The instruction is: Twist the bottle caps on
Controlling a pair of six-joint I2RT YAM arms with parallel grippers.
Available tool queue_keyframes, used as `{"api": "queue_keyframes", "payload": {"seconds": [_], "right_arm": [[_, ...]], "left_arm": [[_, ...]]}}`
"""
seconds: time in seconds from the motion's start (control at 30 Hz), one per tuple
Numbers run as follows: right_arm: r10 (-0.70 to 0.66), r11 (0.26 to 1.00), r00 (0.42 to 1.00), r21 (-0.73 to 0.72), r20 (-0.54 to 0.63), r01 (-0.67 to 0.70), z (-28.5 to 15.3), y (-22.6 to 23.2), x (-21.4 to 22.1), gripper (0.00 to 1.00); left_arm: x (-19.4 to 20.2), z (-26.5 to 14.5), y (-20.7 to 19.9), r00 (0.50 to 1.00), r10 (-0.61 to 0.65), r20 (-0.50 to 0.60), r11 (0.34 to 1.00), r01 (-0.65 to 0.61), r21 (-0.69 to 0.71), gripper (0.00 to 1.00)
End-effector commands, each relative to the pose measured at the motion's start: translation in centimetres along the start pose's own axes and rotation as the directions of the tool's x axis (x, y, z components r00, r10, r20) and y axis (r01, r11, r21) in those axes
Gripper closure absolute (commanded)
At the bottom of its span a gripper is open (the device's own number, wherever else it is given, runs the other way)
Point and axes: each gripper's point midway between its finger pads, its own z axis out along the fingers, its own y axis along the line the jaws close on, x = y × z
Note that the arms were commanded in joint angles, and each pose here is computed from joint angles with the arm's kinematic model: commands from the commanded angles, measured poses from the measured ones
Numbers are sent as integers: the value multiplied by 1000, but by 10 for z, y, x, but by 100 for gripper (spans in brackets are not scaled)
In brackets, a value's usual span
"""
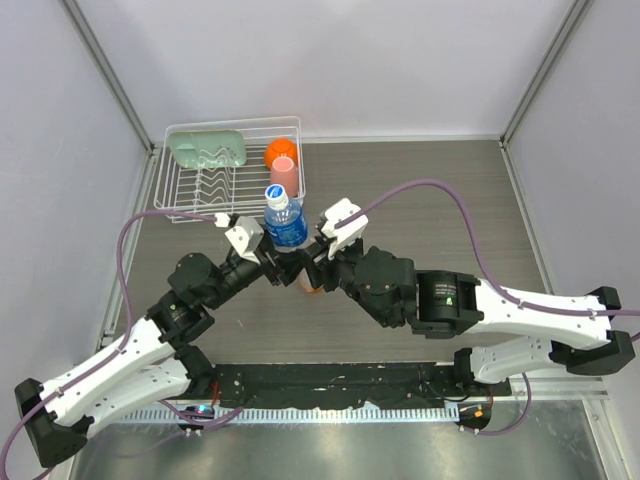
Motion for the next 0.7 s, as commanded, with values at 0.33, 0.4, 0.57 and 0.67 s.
{"api": "queue_keyframes", "payload": {"seconds": [0.33,0.4,0.57,0.67], "right_arm": [[-29,882,996,-467,84,65,-98,5,-80,27],[-62,843,994,-529,90,101,-101,15,-83,25],[-109,731,991,-669,84,137,-102,33,-89,23],[-112,683,990,-716,89,141,-99,39,-92,23]], "left_arm": [[0,-17,-55,999,22,-26,946,-13,324,100],[10,-28,-77,997,68,-48,883,-38,468,100],[15,-44,-103,990,122,-65,776,-54,629,97],[17,-52,-111,989,126,-76,732,-41,681,96]]}}
